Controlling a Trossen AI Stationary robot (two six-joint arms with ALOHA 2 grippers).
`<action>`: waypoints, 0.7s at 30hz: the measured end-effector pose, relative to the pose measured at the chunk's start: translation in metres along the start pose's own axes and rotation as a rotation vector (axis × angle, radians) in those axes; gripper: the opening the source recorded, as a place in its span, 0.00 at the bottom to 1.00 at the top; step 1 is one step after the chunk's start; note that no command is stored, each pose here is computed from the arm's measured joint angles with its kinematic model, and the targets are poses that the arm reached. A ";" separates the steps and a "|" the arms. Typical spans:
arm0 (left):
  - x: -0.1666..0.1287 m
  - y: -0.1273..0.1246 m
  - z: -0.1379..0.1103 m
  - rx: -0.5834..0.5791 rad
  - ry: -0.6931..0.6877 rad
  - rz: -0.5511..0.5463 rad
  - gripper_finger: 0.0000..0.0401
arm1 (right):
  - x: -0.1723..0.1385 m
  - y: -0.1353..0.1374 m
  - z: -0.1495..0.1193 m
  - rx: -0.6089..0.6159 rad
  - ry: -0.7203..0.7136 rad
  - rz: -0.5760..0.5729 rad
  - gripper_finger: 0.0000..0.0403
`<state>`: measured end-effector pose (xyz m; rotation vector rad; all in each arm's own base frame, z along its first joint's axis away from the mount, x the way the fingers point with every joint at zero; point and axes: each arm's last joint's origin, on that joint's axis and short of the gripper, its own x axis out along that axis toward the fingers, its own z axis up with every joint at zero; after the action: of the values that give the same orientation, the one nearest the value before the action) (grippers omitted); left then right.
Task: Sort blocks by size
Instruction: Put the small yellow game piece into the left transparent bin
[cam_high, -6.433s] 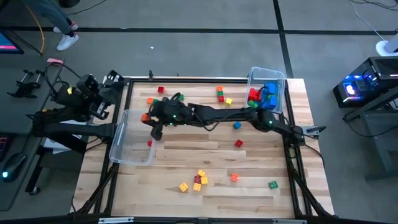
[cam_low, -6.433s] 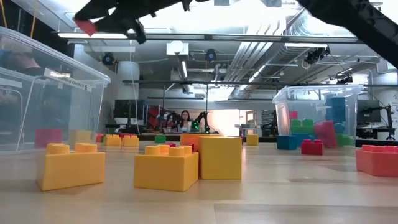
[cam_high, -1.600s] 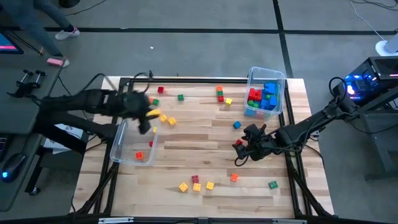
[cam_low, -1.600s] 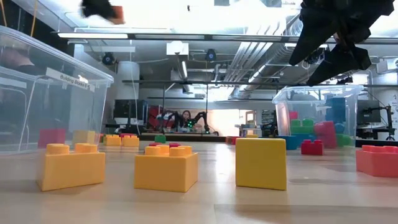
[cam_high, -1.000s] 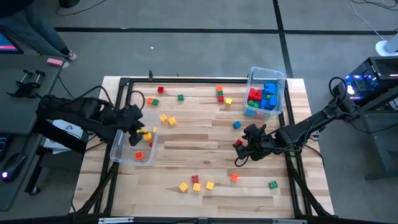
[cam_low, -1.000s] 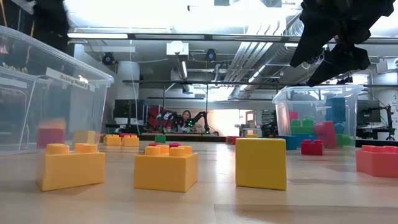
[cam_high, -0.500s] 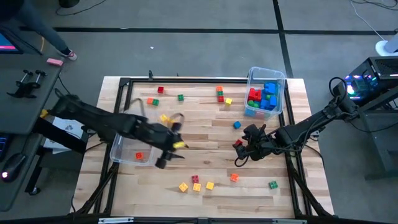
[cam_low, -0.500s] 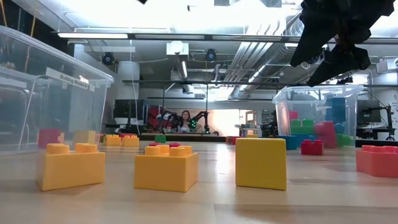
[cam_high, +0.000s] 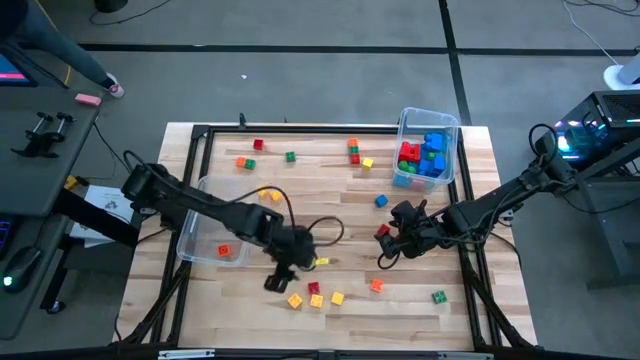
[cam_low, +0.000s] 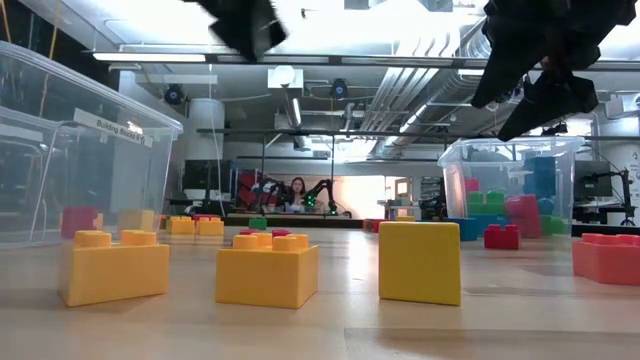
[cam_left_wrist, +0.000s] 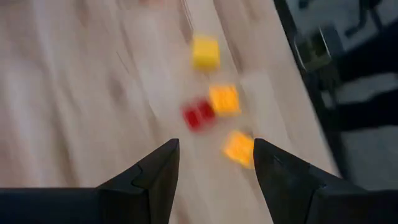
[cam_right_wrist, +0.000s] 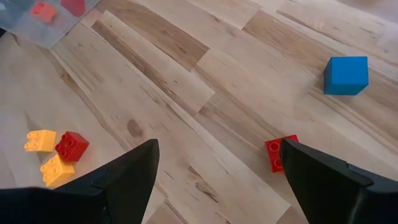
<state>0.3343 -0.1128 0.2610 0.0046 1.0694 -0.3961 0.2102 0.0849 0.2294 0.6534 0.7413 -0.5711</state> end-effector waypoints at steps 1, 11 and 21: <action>0.001 -0.003 -0.004 -0.030 0.036 -0.014 0.48 | 0.000 0.000 0.000 -0.008 0.000 0.000 0.81; 0.026 -0.059 -0.040 0.258 0.122 0.147 0.48 | -0.001 0.014 0.004 0.028 0.000 0.149 0.81; 0.049 -0.091 -0.048 0.468 -0.109 0.108 0.48 | -0.021 0.053 0.021 0.244 -0.166 0.571 0.81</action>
<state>0.2856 -0.2033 0.2126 0.4503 0.8456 -0.5354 0.2421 0.1102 0.2748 0.9857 0.3035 -0.1839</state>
